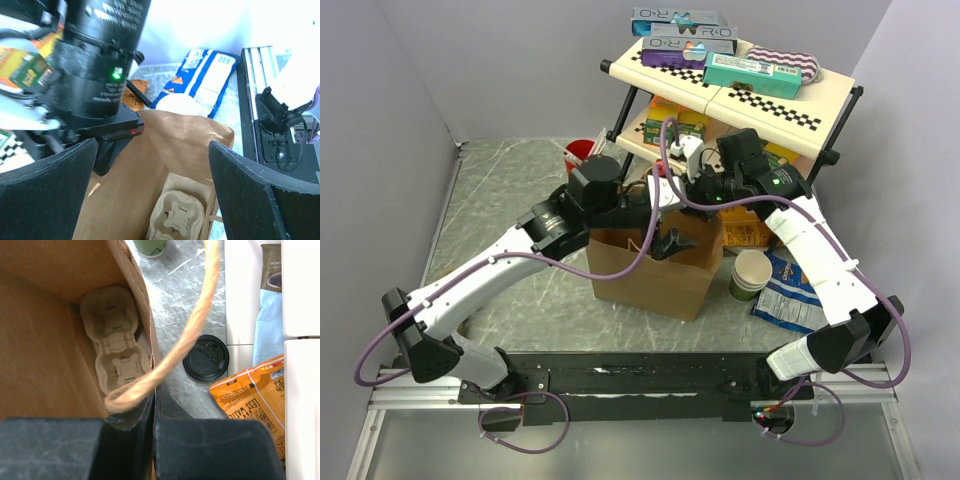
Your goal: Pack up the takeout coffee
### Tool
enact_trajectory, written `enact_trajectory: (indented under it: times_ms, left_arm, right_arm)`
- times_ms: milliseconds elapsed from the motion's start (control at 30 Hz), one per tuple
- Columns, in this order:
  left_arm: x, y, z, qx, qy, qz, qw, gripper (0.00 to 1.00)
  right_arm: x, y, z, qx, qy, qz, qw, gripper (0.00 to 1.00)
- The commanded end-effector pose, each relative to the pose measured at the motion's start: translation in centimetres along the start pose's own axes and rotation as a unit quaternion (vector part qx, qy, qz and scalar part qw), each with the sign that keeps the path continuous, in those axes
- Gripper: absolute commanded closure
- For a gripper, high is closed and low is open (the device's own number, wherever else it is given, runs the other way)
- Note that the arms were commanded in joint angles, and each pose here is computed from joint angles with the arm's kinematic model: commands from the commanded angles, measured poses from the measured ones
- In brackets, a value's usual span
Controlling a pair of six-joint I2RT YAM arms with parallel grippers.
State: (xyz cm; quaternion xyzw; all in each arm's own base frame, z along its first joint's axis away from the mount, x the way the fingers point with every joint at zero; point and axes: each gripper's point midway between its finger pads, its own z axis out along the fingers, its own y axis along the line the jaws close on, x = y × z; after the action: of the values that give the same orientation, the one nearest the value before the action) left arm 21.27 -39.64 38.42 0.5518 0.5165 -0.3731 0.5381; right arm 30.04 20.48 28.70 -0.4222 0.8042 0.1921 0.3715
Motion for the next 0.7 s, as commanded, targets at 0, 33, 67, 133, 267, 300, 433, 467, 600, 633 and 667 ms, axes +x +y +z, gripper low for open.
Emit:
enact_trajectory:
  times_ms: [0, 33, 67, 133, 267, 300, 433, 467, 600, 633, 667]
  left_arm:
    - [-7.9, 0.8, -3.1, -0.032, -0.088, 0.049, 0.994, 0.01]
    - [-8.5, 1.1, -3.5, -0.041, -0.092, 0.051, 0.994, 0.01]
    - [-9.6, 1.3, -4.1, -0.048, -0.101, 0.058, 0.992, 0.01]
    - [-10.5, 1.7, -4.9, -0.065, -0.106, 0.064, 0.990, 0.01]
    - [-12.8, 2.5, -7.0, -0.098, -0.120, 0.086, 0.984, 0.00]
    - [-13.1, 2.7, -7.5, -0.107, -0.122, 0.090, 0.983, 0.01]
    - [-15.5, 3.8, -10.5, -0.162, -0.140, 0.113, 0.970, 0.01]
    - [-15.5, 4.7, -11.1, -0.188, -0.134, 0.113, 0.967, 0.03]
    - [-15.4, 8.0, -14.1, -0.269, -0.103, 0.125, 0.949, 0.03]
    - [-15.4, 8.7, -14.9, -0.283, -0.098, 0.124, 0.946, 0.03]
    - [-14.4, 10.2, -16.0, -0.309, -0.078, 0.116, 0.941, 0.03]
  right_arm:
    - [-0.5, -0.2, -0.2, 0.002, -0.002, 0.001, 1.000, 1.00]
    - [-0.6, -0.2, -0.2, 0.001, -0.003, 0.001, 1.000, 1.00]
    - [-0.5, -0.3, -0.2, 0.002, -0.002, 0.001, 1.000, 1.00]
    - [-0.6, -0.2, -0.2, 0.001, -0.005, 0.002, 1.000, 1.00]
    - [-0.7, -0.1, -0.2, 0.000, -0.006, 0.003, 1.000, 1.00]
    - [-0.7, -0.2, -0.3, 0.002, -0.008, 0.002, 1.000, 1.00]
    - [-0.7, -0.3, -0.4, 0.006, -0.008, 0.000, 1.000, 1.00]
    - [-0.7, -0.3, -0.5, 0.007, -0.009, -0.002, 1.000, 1.00]
    - [-1.4, -0.1, -1.1, 0.005, -0.019, -0.005, 1.000, 0.79]
    - [-1.7, 0.0, -1.4, 0.005, -0.023, -0.006, 1.000, 0.70]
    - [-2.2, 0.0, -1.7, 0.005, -0.030, -0.007, 1.000, 0.62]
